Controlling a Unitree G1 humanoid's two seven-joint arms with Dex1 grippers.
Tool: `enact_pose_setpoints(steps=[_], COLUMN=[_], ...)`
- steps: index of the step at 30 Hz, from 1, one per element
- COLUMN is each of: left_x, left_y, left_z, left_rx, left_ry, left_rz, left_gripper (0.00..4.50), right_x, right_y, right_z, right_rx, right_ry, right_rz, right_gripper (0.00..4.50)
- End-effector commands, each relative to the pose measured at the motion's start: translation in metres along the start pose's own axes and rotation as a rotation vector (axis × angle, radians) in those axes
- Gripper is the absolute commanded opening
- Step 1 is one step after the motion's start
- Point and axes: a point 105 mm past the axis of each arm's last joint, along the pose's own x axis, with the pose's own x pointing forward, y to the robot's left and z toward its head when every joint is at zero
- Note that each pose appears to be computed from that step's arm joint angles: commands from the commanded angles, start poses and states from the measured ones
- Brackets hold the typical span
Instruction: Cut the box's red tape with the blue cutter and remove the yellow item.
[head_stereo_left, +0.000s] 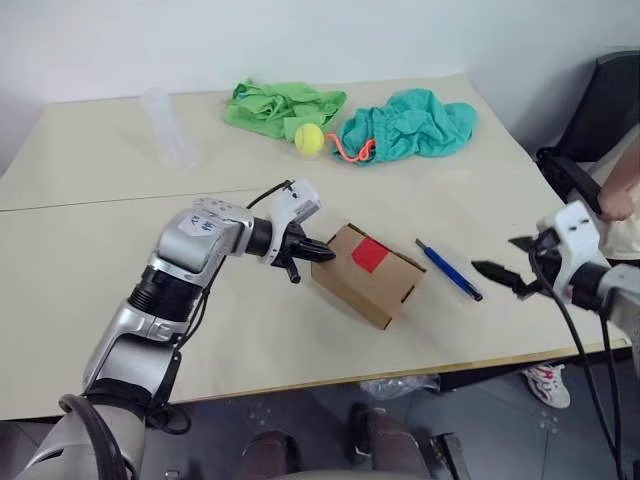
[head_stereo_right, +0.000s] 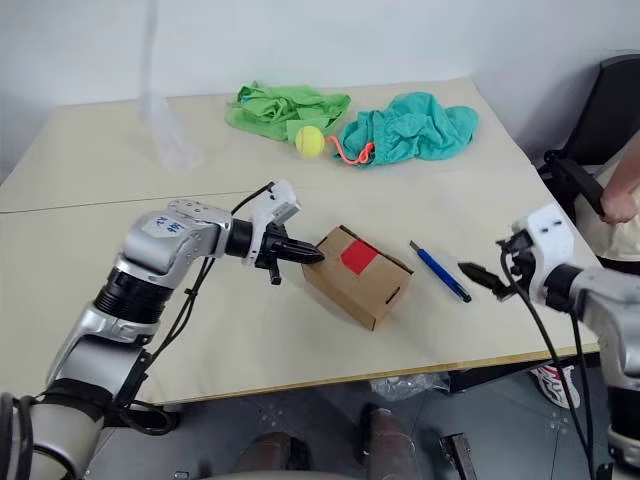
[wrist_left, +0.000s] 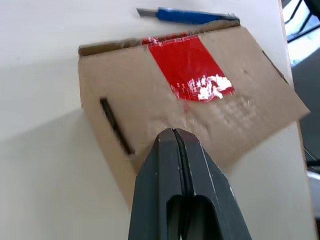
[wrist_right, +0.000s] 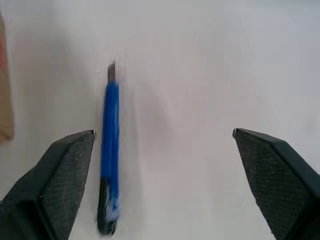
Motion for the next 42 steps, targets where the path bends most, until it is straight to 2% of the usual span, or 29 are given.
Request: enact_pose_setpoints(steps=[1,2,5,11,15,16,20,27,35,42], left_x=[-0.024,-0.030,-0.034,-0.016,0.006,0.013,0.034,0.038,0.029,0.025], left_y=[-0.012,-0.015,-0.023,-0.036,-0.047,-0.045,-0.038,-0.026,-0.013,-0.010], left_z=[0.012,0.008,-0.021,-0.034,-0.042,-0.045,-0.044,-0.030,-0.025,-0.026], left_rx=[0.013,0.003,-0.035,-0.069,-0.094,-0.103,-0.132,-0.151,-0.128,-0.108], left_ry=[-0.027,-0.007,0.090,0.098,0.080,0.069,-0.001,-0.089,-0.093,-0.074], left_rz=[-0.035,-0.044,-0.056,-0.064,-0.061,-0.030,0.065,0.157,0.190,0.188], left_gripper=[0.00,0.00,0.00,0.00,0.00,0.00,0.00,0.00,0.00,0.00], right_x=[0.007,0.013,0.039,0.069,0.082,0.084,0.083,0.060,0.061,0.069], right_y=[0.008,0.012,0.017,0.025,0.046,0.050,0.066,0.100,0.114,0.103], right_z=[0.025,0.028,0.022,0.017,0.020,0.018,0.012,0.009,0.012,0.009], right_rx=[-0.068,-0.093,-0.119,-0.170,-0.190,-0.196,-0.206,-0.212,-0.171,-0.154], right_ry=[-0.033,-0.032,0.034,0.078,0.095,0.111,0.157,0.238,0.201,0.193], right_rz=[0.075,0.110,0.177,0.276,0.400,0.420,0.497,0.638,0.588,0.484], right_gripper=[4.48,4.48,3.88,1.72,0.25,0.02,0.02,0.02,0.02,0.02])
